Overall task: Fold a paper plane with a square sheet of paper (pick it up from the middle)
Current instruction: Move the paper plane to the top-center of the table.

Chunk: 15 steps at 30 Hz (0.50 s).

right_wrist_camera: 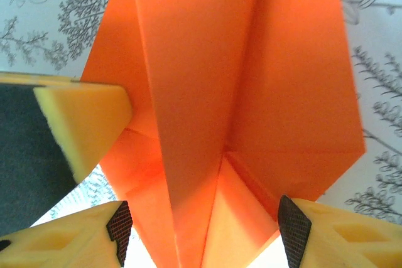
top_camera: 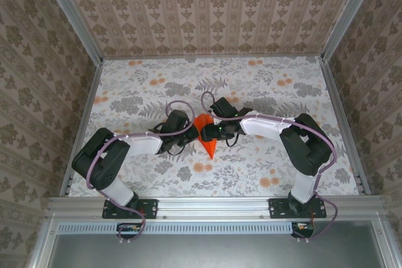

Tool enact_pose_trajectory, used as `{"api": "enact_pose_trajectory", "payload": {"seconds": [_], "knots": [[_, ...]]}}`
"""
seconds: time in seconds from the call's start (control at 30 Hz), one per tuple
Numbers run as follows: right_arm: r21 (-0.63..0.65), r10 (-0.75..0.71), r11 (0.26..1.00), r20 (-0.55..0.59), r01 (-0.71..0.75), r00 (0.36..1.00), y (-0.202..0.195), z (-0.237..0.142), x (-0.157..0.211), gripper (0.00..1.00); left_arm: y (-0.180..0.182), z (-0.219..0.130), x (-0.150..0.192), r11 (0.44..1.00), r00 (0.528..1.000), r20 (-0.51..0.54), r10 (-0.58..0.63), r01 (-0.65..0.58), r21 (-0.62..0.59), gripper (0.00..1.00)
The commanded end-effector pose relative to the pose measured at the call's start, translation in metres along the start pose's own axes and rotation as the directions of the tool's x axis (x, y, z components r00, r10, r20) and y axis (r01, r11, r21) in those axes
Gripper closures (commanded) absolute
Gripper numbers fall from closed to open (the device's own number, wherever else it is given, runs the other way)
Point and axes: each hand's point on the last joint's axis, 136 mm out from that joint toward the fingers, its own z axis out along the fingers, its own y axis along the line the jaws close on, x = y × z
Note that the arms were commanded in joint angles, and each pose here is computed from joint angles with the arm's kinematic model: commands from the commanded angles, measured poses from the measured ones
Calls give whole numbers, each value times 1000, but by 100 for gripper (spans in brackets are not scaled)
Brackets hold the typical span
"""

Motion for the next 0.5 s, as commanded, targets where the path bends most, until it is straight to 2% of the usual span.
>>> {"api": "enact_pose_trajectory", "payload": {"seconds": [0.0, 0.2, 0.47], "knots": [[-83, 19, 996, -64, -24, 998, 15, 1, 12, 34, 0, -1, -3, 1000, 1000, 6, -6, 6, 10, 100], [-157, 43, 986, -48, -50, 998, 25, -4, 15, 39, -2, -1, -2, 1000, 1000, 1, -6, 6, 19, 100], [-73, 20, 997, -54, -24, 998, 11, 6, 19, 53, -6, -1, -1, 999, 1000, -4, -6, 6, 45, 100]]}}
